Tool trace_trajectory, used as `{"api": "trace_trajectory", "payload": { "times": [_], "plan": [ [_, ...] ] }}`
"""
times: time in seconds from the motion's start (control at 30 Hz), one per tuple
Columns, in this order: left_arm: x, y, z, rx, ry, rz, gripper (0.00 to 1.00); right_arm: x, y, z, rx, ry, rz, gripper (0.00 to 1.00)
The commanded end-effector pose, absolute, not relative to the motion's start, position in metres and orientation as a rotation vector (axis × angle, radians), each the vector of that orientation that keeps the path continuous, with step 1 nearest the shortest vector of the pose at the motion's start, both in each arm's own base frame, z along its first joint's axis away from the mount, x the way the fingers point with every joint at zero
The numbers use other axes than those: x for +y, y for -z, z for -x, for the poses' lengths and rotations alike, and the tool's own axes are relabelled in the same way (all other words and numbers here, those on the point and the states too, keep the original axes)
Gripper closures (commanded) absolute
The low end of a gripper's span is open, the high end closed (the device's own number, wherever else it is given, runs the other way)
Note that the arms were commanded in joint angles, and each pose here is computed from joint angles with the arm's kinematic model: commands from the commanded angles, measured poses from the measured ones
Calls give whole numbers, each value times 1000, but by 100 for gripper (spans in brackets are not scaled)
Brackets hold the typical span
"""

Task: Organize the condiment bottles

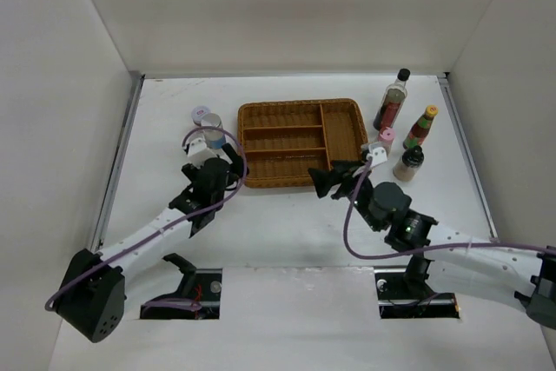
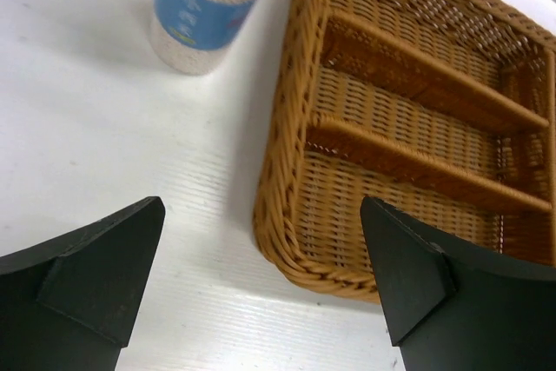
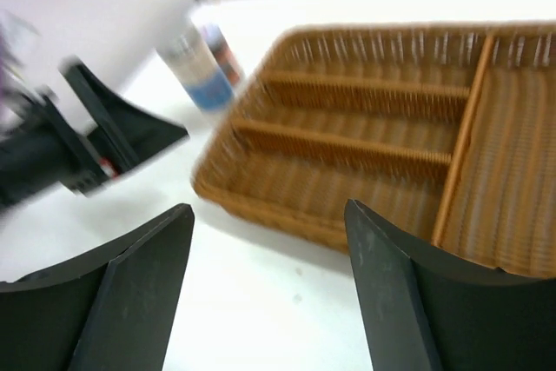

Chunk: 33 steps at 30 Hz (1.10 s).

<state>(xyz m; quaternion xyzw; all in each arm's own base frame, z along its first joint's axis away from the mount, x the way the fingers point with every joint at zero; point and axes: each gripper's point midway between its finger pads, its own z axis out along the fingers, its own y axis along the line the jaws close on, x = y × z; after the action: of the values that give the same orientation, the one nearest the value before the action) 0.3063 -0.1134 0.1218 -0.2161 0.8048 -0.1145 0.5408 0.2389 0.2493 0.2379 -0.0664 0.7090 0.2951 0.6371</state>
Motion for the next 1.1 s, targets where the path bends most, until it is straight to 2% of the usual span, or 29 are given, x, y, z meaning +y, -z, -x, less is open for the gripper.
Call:
{"api": "trace_trajectory", "payload": {
  "times": [0.0,0.03,0.1,0.13,0.2,0.27,0.3,0.37,0.4,0.5,0.57,0.73,0.77,0.8,0.87,0.97,1.07],
  "plan": [
    [-98,-158,-315,1861,268,534,0,239,-289,-240,1470,-767,27,23],
    [-91,-161,-314,1854,259,542,0,237,-281,-239,1471,-771,19,24],
    [-75,-169,-314,1837,219,566,0,237,-272,-236,1465,-795,7,31],
    [-67,-172,-314,1836,187,581,0,239,-270,-235,1468,-813,4,38],
    [-53,-180,-313,1839,98,584,0,245,-268,-236,1481,-829,32,65],
    [-45,-191,-313,1833,37,570,0,253,-261,-236,1506,-826,75,76],
    [-43,-196,-314,1825,17,558,0,256,-256,-237,1518,-820,82,77],
    [-42,-207,-318,1810,5,540,0,257,-246,-241,1539,-793,79,74],
    [-42,-212,-320,1798,6,538,0,257,-242,-243,1547,-781,75,69],
    [-43,-221,-331,1766,13,510,0,253,-229,-252,1568,-743,44,42],
    [-48,-218,-339,1772,23,504,3,251,-223,-258,1580,-722,40,29],
    [-61,-211,-360,1808,4,479,26,252,-219,-257,1585,-732,51,15],
    [-61,-211,-366,1803,2,477,38,253,-220,-257,1582,-737,54,13],
    [-61,-211,-373,1795,1,479,44,253,-221,-256,1580,-743,56,12],
    [-63,-211,-385,1793,-12,471,41,256,-216,-257,1592,-741,68,11],
    [-68,-208,-401,1817,-50,424,22,260,-211,-259,1610,-736,80,11],
    [-71,-204,-410,1825,-68,405,12,265,-208,-259,1619,-742,98,10]
  ]
}}
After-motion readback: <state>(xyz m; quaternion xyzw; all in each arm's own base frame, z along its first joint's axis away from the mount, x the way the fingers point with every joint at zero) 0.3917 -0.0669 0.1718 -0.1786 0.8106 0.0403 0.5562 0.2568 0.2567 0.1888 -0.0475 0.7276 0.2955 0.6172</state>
